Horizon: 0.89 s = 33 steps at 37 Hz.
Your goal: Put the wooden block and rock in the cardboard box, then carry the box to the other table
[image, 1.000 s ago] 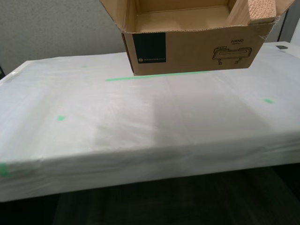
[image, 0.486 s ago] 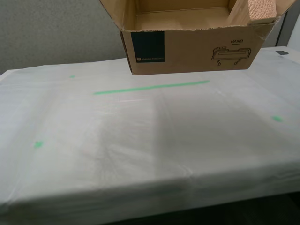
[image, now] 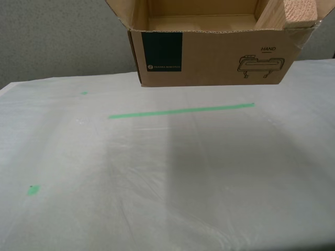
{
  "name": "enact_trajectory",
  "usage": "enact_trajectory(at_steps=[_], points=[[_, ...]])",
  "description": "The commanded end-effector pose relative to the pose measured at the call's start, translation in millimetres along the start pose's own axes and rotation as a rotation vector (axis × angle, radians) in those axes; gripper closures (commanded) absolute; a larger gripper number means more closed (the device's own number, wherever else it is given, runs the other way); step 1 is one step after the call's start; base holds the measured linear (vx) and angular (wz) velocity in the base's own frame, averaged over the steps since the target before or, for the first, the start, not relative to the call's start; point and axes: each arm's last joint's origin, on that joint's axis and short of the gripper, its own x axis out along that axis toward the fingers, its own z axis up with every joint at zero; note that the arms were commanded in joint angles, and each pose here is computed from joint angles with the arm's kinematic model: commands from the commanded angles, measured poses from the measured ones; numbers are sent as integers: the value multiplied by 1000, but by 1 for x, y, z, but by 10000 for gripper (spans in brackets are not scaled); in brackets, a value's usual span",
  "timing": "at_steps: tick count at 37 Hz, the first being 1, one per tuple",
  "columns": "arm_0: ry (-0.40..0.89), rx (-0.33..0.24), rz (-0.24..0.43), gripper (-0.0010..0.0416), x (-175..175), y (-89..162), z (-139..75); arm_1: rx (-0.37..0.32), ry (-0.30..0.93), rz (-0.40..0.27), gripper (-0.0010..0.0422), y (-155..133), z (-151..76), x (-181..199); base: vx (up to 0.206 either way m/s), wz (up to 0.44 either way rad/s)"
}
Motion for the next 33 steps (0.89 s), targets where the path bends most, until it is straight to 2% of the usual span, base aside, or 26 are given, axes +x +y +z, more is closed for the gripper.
enact_trajectory(at_steps=[1, 5, 13, 33], points=[[-2, -1, 0, 406, -1, 0, 0, 4, -3, 5, 412, 0, -1, -2, 85, 208], [-23, -8, 3, 406, -1, 1, 2, 10, -1, 6, 412, 0, 0, -1, 59, 200], [-23, 13, 4, 406, -1, 1, 2, 10, 5, 9, 413, 1, 0, 1, 7, 124], [-31, 8, 5, 406, -1, 1, 3, -17, 3, 9, 413, 1, 0, 1, 0, 2]])
